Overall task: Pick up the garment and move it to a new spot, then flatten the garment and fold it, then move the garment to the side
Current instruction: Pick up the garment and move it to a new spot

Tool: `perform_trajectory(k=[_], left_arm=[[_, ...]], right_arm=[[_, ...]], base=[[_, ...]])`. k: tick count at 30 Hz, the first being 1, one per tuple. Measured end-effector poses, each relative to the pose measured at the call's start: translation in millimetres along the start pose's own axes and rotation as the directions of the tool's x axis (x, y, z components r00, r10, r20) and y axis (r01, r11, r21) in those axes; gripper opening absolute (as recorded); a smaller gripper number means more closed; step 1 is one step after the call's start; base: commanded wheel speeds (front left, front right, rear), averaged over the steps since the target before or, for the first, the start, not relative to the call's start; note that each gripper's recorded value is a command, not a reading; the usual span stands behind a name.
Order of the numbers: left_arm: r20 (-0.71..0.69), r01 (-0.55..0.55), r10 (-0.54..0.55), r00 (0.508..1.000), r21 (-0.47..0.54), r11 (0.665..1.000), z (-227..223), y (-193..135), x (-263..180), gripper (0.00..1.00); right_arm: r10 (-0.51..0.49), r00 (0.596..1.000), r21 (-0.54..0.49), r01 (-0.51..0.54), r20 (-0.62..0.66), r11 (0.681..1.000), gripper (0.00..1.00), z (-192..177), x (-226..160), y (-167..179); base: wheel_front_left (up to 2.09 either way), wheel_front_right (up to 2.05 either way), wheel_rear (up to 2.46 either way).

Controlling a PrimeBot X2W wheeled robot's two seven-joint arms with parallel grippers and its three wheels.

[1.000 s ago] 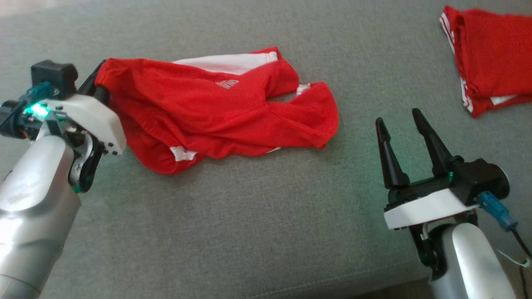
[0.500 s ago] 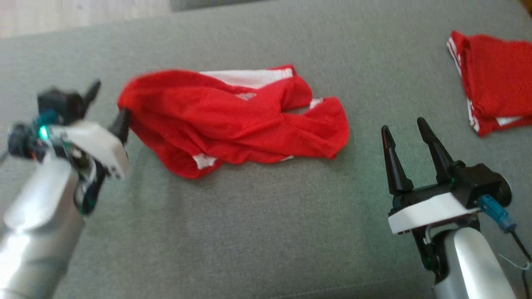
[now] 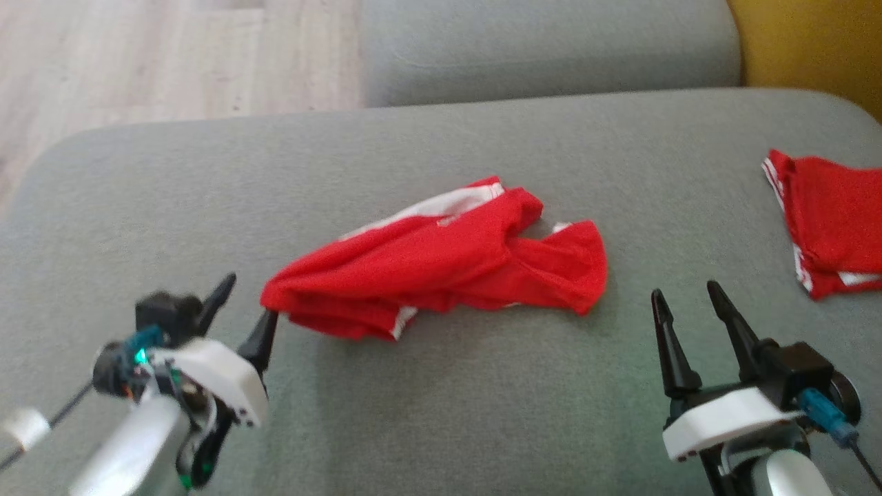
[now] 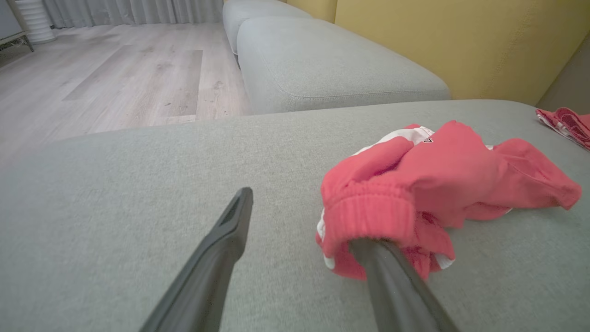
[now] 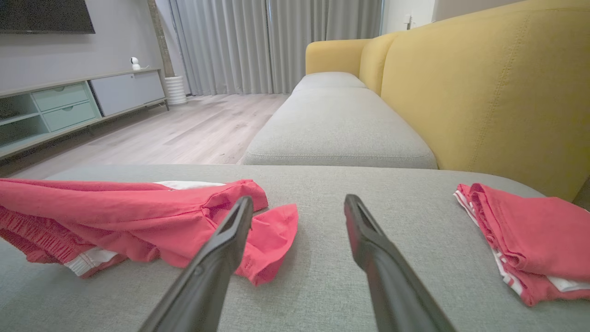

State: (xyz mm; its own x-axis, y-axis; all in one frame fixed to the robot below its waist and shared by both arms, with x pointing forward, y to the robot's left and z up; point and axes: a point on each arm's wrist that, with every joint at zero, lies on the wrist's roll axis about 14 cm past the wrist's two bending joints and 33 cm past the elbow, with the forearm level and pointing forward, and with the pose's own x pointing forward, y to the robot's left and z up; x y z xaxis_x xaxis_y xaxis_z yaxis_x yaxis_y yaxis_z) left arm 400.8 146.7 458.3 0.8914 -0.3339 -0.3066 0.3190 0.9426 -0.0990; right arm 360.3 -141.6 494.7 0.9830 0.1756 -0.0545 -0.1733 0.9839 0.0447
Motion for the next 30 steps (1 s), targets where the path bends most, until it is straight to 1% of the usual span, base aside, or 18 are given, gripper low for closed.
perform_trajectory(k=[6,10,13,17,23,27,30], left_arm=[[0.033,-0.033,0.035,0.999,-0.038,0.999,-8,-9,-21,1.0],[0.031,-0.006,0.008,0.999,-0.049,0.999,-12,-25,-22,1.0],[-0.013,0.029,-0.029,0.999,-0.017,0.999,-21,-39,-20,1.0],[-0.067,0.055,-0.054,0.996,0.013,0.998,-29,-48,-20,1.0],[-0.134,0.082,-0.075,0.988,0.048,0.996,-38,-50,-30,1.0],[-0.18,0.063,-0.051,0.982,0.062,0.996,-49,-43,-46,1.0],[-0.178,0.04,-0.026,0.984,0.074,0.996,-50,-37,-55,1.0]], right_arm=[[0.037,0.999,-0.004,-0.037,0.006,0.999,1.0,3,3,12],[0.049,0.999,-0.003,-0.049,0.001,0.999,1.0,2,5,15],[0.052,0.999,-0.001,-0.052,-0.004,0.999,1.0,0,7,16],[0.05,0.999,-0.003,-0.05,-0.013,0.999,1.0,-2,8,15],[0.044,0.999,-0.003,-0.044,-0.012,0.999,1.0,-1,7,13],[0.043,0.999,-0.004,-0.043,-0.006,0.999,1.0,1,6,13],[0.042,0.999,-0.005,-0.042,-0.002,0.999,1.0,2,7,13]], base=[[0.0,0.0,0.0],[0.0,0.0,0.0],[0.0,0.0,0.0],[0.0,0.0,0.0],[0.0,0.0,0.0],[0.0,0.0,0.0],[0.0,0.0,0.0]])
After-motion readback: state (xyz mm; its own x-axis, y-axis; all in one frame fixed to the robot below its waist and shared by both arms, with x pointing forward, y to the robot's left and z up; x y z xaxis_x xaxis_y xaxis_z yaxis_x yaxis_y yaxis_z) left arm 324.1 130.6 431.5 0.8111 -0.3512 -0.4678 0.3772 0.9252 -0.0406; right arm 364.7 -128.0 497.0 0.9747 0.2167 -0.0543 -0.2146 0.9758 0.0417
